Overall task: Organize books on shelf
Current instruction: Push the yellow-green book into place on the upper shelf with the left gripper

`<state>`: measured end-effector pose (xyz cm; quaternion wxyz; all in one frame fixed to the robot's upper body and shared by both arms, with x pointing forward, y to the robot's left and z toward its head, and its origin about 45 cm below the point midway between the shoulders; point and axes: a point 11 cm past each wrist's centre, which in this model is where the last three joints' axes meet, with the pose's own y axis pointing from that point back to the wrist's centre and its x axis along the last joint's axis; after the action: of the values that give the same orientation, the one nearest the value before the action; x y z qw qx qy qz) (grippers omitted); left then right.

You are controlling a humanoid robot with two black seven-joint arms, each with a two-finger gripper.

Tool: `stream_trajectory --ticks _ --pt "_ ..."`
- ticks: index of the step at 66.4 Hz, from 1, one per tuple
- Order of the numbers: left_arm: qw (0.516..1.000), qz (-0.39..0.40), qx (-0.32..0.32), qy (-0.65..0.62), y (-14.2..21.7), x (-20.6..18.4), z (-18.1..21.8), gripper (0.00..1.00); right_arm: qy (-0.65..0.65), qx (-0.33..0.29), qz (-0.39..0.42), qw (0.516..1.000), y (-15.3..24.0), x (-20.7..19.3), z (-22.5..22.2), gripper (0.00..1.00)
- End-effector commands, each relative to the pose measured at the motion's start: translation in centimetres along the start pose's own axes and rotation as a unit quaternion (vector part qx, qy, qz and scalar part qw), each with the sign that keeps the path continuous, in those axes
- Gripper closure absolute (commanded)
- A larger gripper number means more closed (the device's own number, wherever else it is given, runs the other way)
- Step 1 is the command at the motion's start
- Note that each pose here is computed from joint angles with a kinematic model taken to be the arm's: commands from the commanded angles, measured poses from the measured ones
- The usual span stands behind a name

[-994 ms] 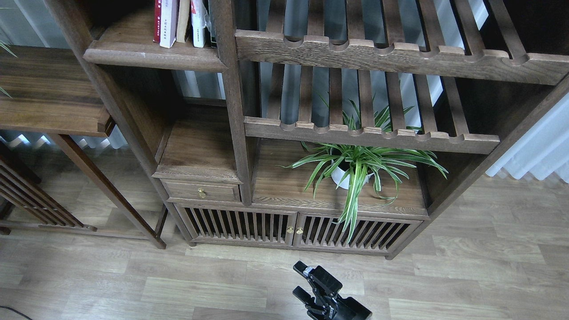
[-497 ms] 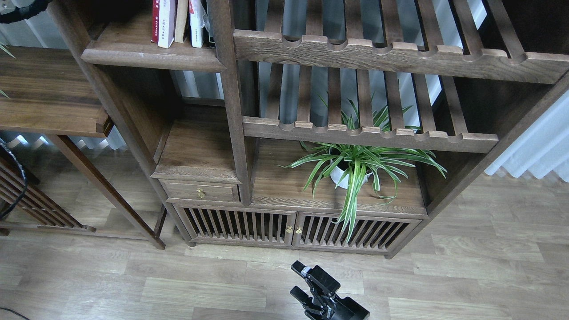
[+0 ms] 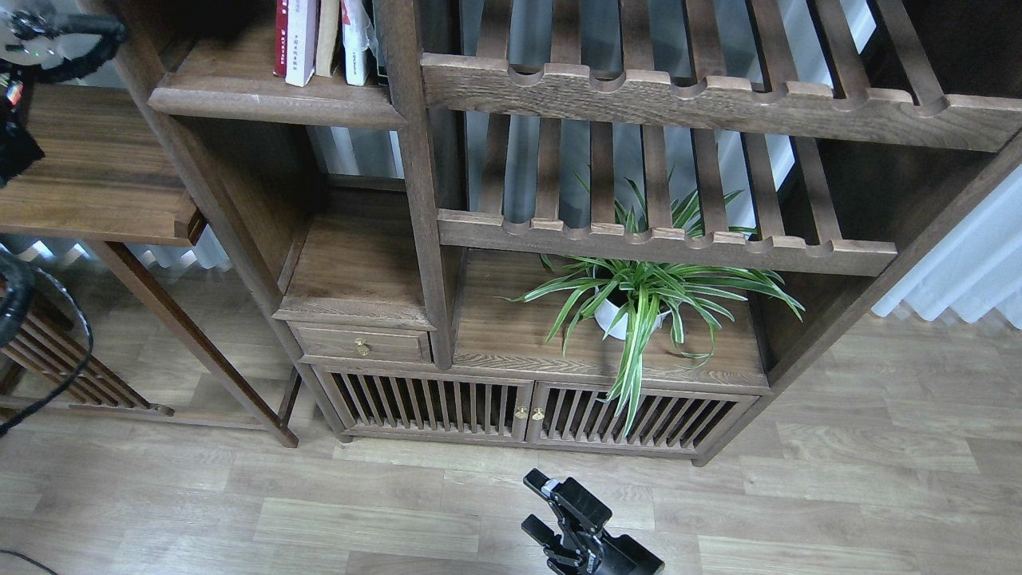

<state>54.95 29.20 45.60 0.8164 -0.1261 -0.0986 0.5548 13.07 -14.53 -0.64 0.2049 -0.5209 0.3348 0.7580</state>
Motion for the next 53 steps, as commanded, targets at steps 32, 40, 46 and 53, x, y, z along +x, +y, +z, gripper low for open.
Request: stream_trajectory --ticks 32,40,46,53 --pt "0.999 0.023 0.019 0.021 1.2 0.0 -4.0 0.97 -0.015 0.011 0.0 1.0 0.4 0.3 0.2 0.01" --pt "0.999 0.037 0.028 0.018 1.6 0.6 -4.5 0.98 -0.019 0.009 -0.005 1.0 0.1 0.2 0.5 0.01" --pt "0.998 0.044 0.035 0.012 1.7 1.0 -4.5 0.98 -0.021 0.008 -0.005 1.0 0.1 0.2 0.7 0.01" --pt "0.998 0.044 0.042 0.007 1.4 0.8 -4.5 0.98 -0.023 0.007 -0.009 1.0 -0.1 0.0 1.0 0.01"
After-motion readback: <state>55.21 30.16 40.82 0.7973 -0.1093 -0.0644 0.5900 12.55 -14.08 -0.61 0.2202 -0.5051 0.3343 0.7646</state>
